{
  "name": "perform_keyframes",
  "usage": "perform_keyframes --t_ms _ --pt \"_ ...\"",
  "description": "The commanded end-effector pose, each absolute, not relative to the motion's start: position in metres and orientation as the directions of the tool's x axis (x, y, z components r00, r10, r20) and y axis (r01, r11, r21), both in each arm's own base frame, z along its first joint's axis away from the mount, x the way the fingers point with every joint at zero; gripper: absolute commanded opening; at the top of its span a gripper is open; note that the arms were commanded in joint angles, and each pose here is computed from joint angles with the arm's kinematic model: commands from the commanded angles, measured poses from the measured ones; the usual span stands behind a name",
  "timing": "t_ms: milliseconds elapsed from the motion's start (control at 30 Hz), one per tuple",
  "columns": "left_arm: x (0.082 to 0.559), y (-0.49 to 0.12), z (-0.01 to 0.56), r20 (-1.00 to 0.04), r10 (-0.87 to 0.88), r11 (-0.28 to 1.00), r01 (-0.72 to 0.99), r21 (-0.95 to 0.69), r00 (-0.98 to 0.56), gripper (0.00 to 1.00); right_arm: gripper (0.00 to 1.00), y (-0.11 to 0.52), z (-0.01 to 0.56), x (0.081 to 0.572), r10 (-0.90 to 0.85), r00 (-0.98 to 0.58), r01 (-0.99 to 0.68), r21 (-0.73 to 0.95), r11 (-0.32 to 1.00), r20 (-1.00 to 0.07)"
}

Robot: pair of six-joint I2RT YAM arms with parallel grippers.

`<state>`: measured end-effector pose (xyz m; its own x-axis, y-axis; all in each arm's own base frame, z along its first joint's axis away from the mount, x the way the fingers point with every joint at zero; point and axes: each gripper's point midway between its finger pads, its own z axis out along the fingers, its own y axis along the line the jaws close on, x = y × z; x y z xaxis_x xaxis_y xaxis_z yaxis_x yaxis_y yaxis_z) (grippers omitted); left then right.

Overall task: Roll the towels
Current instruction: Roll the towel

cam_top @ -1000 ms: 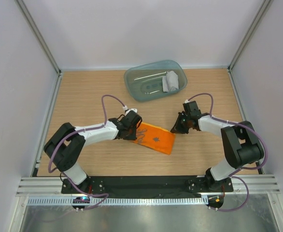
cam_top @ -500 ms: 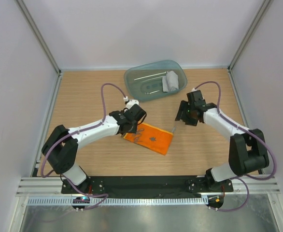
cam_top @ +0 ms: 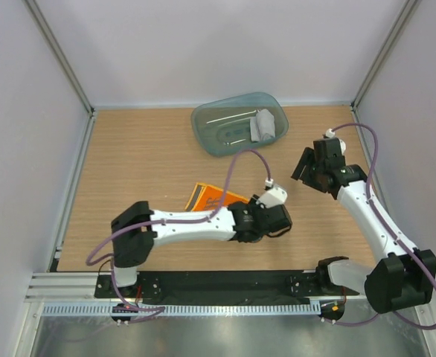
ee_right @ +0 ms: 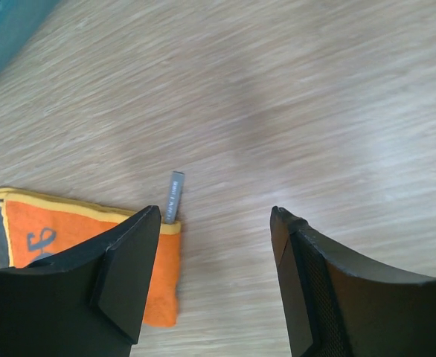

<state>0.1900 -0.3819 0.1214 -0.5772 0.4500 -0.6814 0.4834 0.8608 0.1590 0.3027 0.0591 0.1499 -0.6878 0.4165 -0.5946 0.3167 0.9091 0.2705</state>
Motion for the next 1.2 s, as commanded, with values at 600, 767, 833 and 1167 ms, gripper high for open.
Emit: perform_keyframes --t_ms 600,767,833,1167 --pt "0.158 -0.419 0.042 -0.575 0.57 0.801 0.552 0.23 -0.587 0.43 0.66 0.031 0.153 0.279 0.464 -0.676 0.374 0.277 0.885 -0.573" --pt "0.16 -0.418 0.032 -0.566 0.578 0.799 0.551 0.242 -0.588 0.44 0.66 0.032 0.151 0.279 0.464 -0.682 0.373 0.277 0.886 -0.566" --pt "0.16 -0.418 0.028 -0.569 0.575 0.8 0.549 0.241 -0.588 0.45 0.66 0.033 0.151 0.279 0.463 -0.685 0.369 0.28 0.886 -0.562" --pt "0.163 -0.404 0.007 -0.563 0.542 0.821 0.536 0.197 -0.624 0.29 0.66 0.037 0.15 0.279 0.461 -0.696 0.356 0.293 0.887 -0.55"
